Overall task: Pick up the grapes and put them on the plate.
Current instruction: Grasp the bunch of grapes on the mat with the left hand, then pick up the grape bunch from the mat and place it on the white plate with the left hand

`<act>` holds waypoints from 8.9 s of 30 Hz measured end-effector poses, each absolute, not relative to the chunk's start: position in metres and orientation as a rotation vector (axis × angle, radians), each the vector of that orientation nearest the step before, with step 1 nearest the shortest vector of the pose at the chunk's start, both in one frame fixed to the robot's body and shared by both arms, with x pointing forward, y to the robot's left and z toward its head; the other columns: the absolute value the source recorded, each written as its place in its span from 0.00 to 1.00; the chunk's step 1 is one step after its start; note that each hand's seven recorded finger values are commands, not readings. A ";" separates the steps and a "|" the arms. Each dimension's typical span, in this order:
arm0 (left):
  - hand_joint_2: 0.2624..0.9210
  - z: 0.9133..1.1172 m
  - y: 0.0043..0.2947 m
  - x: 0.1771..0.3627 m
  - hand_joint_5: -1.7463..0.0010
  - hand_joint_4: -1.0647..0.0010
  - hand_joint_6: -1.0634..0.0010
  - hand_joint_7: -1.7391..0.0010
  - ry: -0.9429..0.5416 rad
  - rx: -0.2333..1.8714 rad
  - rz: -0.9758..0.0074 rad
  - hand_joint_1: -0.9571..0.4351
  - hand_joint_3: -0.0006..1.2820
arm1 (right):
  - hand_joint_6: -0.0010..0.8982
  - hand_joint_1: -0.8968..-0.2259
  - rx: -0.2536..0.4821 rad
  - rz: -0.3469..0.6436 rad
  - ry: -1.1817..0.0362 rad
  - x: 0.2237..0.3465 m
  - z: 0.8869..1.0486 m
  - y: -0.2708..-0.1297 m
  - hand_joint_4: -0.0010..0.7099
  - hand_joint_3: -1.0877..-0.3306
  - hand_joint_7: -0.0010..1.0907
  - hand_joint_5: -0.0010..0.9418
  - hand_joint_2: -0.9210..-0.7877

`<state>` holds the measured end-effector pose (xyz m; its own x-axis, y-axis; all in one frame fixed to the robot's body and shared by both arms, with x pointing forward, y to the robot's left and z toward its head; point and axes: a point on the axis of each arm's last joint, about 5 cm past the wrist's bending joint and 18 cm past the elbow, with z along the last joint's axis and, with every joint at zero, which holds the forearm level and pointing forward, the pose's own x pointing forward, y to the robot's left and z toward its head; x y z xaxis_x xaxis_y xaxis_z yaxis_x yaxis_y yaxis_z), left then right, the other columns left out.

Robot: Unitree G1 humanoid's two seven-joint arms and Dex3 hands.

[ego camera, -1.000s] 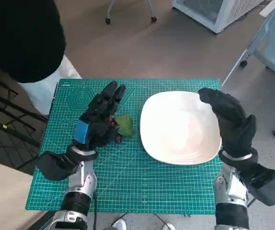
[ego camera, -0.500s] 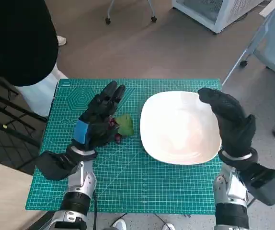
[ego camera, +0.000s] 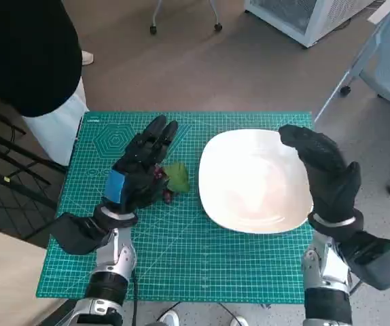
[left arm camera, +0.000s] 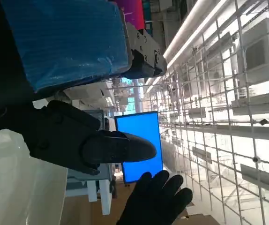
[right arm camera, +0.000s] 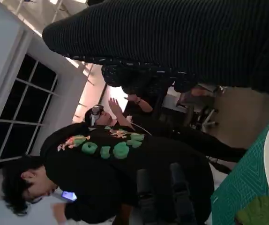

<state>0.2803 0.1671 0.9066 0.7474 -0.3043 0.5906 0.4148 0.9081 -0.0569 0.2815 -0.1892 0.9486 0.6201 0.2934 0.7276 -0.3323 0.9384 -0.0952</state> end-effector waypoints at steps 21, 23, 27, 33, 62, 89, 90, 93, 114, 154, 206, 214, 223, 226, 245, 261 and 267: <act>1.00 0.908 0.167 0.281 1.00 0.75 0.64 1.00 -0.618 -0.188 -0.403 0.37 0.26 | 0.08 0.67 0.046 0.360 -0.840 0.281 0.951 -0.189 0.34 0.66 0.37 0.00 0.00; 1.00 0.909 0.168 0.281 1.00 0.75 0.65 1.00 -0.623 -0.184 -0.403 0.36 0.26 | 0.08 0.66 0.045 0.359 -0.842 0.281 0.951 -0.189 0.34 0.66 0.37 0.00 0.00; 1.00 0.914 0.173 0.281 1.00 0.78 0.68 1.00 -0.636 -0.148 -0.395 0.32 0.22 | 0.08 0.66 0.044 0.354 -0.844 0.281 0.952 -0.189 0.34 0.66 0.37 0.00 0.00; 1.00 0.931 0.192 0.281 1.00 0.96 0.89 1.00 -0.614 0.124 -0.379 0.17 0.14 | 0.08 0.65 0.039 0.350 -0.850 0.281 0.953 -0.190 0.34 0.66 0.37 0.00 0.00; 0.69 0.979 0.204 0.260 1.00 1.00 0.85 0.98 -0.039 1.013 -0.237 0.23 0.00 | 0.08 0.63 0.030 0.345 -0.851 0.281 0.952 -0.190 0.34 0.66 0.37 0.00 0.00; 0.67 0.949 0.170 0.302 1.00 1.00 0.85 1.00 0.255 1.132 -0.321 0.32 0.00 | 0.08 0.62 0.044 0.342 -0.842 0.281 0.951 -0.190 0.34 0.67 0.38 0.00 0.00; 0.67 0.948 0.169 0.304 1.00 1.00 0.85 1.00 0.263 1.137 -0.324 0.32 0.00 | 0.08 0.62 0.044 0.342 -0.842 0.281 0.951 -0.190 0.34 0.67 0.38 0.00 0.00; 0.67 0.947 0.165 0.309 1.00 1.00 0.86 1.00 0.284 1.152 -0.333 0.33 0.00 | 0.08 0.62 0.043 0.342 -0.842 0.281 0.951 -0.190 0.34 0.67 0.38 0.00 0.00; 0.64 0.940 0.144 0.339 1.00 1.00 0.89 1.00 0.398 1.259 -0.371 0.37 0.00 | 0.09 0.63 0.040 0.340 -0.840 0.280 0.951 -0.191 0.35 0.67 0.37 0.00 0.00; 0.80 0.935 0.143 0.343 0.15 0.56 0.18 0.93 0.316 1.288 -0.327 0.94 0.38 | 0.09 0.62 0.024 0.335 -0.838 0.280 0.952 -0.196 0.35 0.67 0.36 0.00 0.00; 1.00 0.940 0.143 0.339 0.20 0.45 0.45 0.38 0.238 1.261 -0.308 0.69 0.11 | 0.06 0.62 0.024 0.345 -0.849 0.281 0.955 -0.195 0.34 0.66 0.39 0.00 0.00; 1.00 0.946 0.148 0.329 0.22 0.53 0.52 0.26 0.181 1.239 -0.292 0.69 0.16 | 0.06 0.62 0.026 0.344 -0.849 0.281 0.955 -0.195 0.34 0.65 0.40 0.00 0.00; 1.00 0.960 0.155 0.312 0.17 0.52 0.52 0.32 0.061 1.230 -0.239 0.69 0.16 | 0.05 0.63 0.028 0.344 -0.849 0.281 0.955 -0.195 0.34 0.65 0.40 0.00 0.00; 1.00 0.969 0.156 0.307 0.21 0.51 0.55 0.27 0.011 1.226 -0.211 0.69 0.17 | 0.05 0.63 0.029 0.343 -0.848 0.281 0.955 -0.195 0.34 0.65 0.40 0.00 0.00; 1.00 1.002 0.158 0.280 0.28 0.42 0.52 0.27 -0.245 1.175 -0.104 0.69 0.13 | 0.04 0.61 0.035 0.344 -0.843 0.282 0.954 -0.194 0.34 0.65 0.42 0.00 0.00; 1.00 1.002 0.151 0.281 0.27 0.42 0.54 0.28 -0.282 1.163 -0.118 0.69 0.13 | 0.04 0.61 0.037 0.344 -0.846 0.282 0.955 -0.194 0.34 0.66 0.43 0.00 0.00; 1.00 1.005 0.134 0.287 0.25 0.41 0.55 0.29 -0.296 1.176 -0.165 0.69 0.13 | 0.04 0.61 0.038 0.347 -0.855 0.282 0.957 -0.193 0.34 0.66 0.43 0.00 0.00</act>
<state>0.2875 0.1339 1.0054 0.9494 -0.2802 0.1419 -0.0264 0.3788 0.9251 0.2820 -0.1931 0.9572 0.6034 0.2847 0.7449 -0.3153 0.9432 -0.1051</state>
